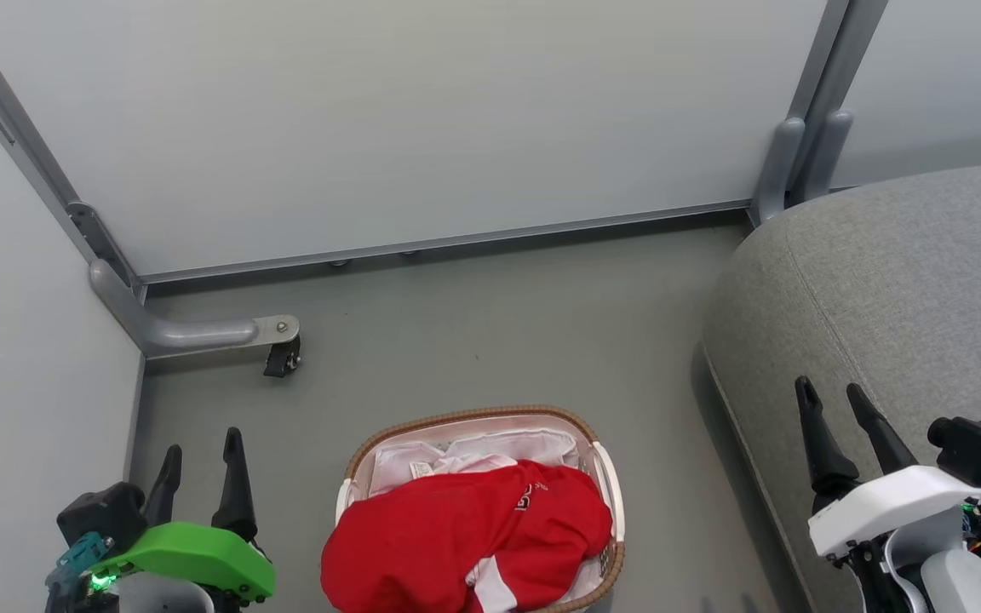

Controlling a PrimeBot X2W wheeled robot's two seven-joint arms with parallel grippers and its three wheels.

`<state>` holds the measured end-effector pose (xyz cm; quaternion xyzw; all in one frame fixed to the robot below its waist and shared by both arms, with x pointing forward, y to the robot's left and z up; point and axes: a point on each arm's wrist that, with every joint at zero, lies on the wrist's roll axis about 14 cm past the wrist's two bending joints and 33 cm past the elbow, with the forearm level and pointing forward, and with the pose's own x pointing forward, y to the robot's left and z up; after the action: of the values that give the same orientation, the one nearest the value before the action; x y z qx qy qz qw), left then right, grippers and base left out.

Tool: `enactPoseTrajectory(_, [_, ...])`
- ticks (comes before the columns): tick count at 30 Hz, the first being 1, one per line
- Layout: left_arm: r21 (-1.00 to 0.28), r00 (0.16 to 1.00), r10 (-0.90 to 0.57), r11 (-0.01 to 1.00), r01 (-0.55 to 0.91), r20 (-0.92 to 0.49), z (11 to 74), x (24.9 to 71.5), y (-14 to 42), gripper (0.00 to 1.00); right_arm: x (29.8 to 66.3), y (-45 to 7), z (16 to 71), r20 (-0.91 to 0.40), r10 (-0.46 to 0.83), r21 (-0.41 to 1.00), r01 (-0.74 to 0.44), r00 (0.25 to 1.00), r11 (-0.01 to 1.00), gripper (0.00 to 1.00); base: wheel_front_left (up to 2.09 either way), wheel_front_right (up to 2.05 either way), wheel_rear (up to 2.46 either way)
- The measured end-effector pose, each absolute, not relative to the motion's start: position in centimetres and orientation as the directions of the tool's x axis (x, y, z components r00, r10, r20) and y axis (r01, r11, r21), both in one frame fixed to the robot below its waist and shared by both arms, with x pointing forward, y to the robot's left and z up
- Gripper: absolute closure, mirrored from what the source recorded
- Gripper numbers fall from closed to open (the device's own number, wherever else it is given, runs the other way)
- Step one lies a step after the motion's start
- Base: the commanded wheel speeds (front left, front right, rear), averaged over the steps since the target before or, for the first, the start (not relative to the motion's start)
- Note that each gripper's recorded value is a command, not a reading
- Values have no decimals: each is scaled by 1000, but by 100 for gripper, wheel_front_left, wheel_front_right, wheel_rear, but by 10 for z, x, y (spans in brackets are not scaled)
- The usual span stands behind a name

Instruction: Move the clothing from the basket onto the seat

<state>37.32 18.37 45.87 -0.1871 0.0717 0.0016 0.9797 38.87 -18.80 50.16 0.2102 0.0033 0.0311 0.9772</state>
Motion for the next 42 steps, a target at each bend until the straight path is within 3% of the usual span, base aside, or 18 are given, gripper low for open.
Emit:
enactPoseTrajectory(29, [-117,996,-61,992,53,-66,471,374,178,0,388,-180,504,38,118,148,-122,992,981,0,0,0,0])
enactPoseTrajectory(42, [-89,989,-120,990,113,-84,460,375,163,0,392,-176,505,53,141,55,-143,989,988,0,0,0,0])
